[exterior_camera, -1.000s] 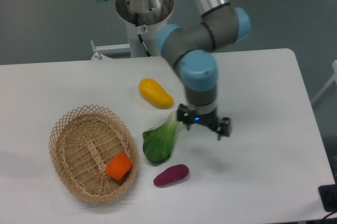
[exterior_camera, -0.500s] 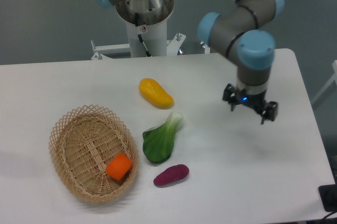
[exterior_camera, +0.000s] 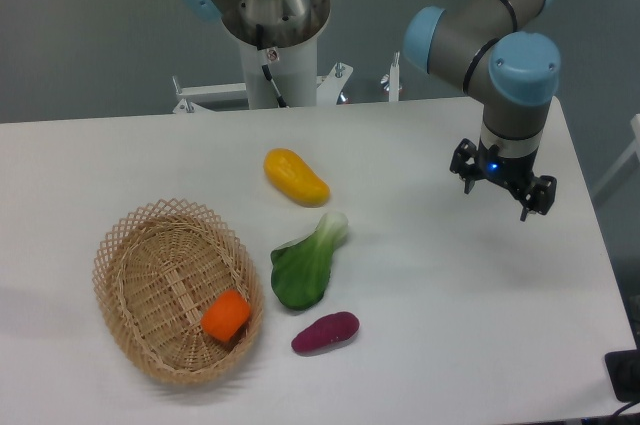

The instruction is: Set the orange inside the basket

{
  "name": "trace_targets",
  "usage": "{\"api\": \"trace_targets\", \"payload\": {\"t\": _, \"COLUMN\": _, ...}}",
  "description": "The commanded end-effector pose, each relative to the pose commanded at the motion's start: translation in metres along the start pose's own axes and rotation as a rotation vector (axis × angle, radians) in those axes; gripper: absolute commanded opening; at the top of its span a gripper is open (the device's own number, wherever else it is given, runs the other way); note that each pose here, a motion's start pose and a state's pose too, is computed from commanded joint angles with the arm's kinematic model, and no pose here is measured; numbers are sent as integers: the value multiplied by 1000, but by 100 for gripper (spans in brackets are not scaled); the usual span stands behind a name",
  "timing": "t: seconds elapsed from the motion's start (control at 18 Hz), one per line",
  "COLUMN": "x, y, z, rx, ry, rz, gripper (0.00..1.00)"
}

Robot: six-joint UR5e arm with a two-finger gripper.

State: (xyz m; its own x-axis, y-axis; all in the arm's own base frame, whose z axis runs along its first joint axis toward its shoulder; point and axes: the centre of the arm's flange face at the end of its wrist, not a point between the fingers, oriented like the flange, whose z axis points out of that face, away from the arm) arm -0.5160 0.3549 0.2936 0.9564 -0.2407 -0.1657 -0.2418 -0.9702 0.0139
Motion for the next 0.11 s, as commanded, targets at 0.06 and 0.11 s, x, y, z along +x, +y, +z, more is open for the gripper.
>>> {"api": "trace_targets", "payload": {"t": 0.06, "x": 0, "y": 0, "z": -1, "rx": 0, "ry": -1, "rz": 0, "gripper": 100}}
{"api": "trace_targets", "payload": {"t": 0.11, "x": 0, "y": 0, "z": -1, "rx": 0, "ry": -2, "rz": 0, "gripper": 100}}
